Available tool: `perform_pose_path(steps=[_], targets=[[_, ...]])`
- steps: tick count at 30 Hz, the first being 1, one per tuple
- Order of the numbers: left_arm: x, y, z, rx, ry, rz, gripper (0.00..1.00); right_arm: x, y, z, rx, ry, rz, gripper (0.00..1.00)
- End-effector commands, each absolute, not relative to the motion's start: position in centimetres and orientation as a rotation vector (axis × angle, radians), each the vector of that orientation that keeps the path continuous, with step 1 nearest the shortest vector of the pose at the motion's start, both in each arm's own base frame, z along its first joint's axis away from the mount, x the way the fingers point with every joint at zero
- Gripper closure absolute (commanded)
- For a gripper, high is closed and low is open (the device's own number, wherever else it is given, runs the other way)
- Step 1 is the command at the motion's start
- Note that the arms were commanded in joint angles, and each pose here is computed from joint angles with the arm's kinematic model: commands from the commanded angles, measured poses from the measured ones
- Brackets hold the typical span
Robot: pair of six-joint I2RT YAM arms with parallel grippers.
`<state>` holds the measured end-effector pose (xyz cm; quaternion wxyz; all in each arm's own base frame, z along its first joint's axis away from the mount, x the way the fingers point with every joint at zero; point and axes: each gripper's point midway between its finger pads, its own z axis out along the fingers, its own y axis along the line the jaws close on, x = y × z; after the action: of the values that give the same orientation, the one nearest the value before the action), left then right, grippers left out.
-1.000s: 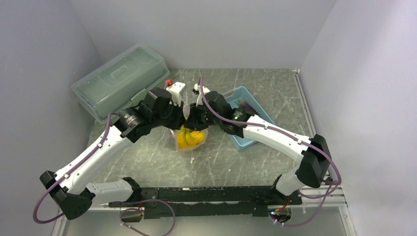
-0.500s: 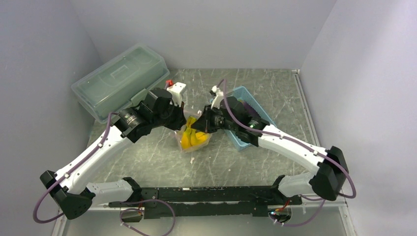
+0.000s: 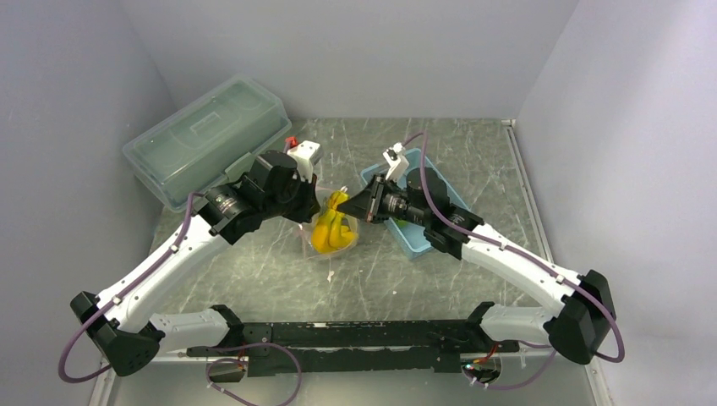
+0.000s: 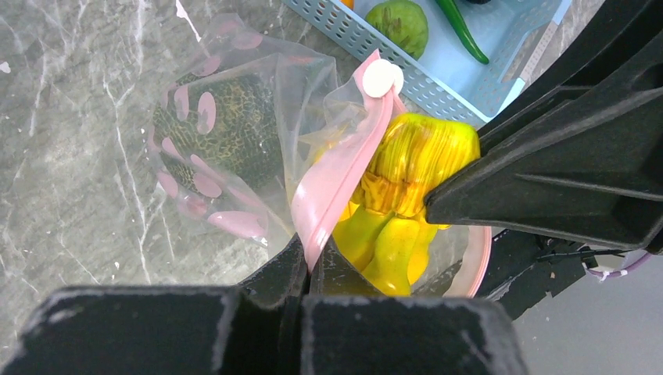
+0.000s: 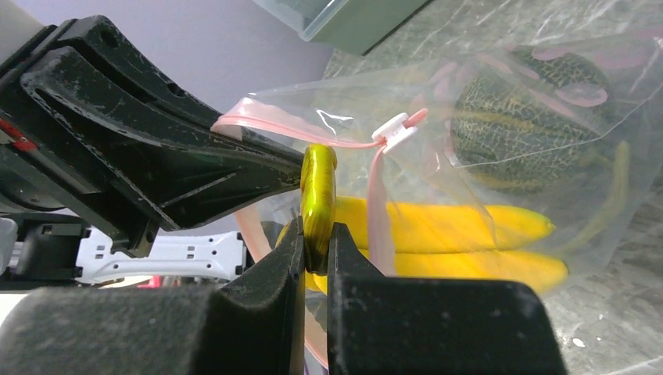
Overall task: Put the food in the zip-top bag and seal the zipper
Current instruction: Adjust the zipper food storage bag at the center of the board.
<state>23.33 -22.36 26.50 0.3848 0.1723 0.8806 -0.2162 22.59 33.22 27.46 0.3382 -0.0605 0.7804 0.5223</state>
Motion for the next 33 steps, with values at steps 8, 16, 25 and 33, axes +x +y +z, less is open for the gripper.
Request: perform_pose_path(steps=[8, 16, 25, 33], targets=[[24.1, -23.9, 29.0, 0.444, 2.161, -0.633, 1.0, 22.2, 34.0, 27.2, -0.052, 1.915, 1.591, 1.0], [24.3, -24.8, 28.6, 0.442, 2.189, -0.661, 1.0, 22.0, 34.7, 25.5, -0.074, 1.834, 1.555, 1.0], [23.8, -25.7, 29.5, 0.449, 2.189, -0.736, 1.0, 22.8, 36.2, 22.7, -0.104, 1.855, 1.324, 1.0], [22.9, -26.5, 30.8, 0.472, 2.179, -0.817, 1.0, 24.3, 36.4, 19.0, -0.026, 1.966, 1.099, 1.0]])
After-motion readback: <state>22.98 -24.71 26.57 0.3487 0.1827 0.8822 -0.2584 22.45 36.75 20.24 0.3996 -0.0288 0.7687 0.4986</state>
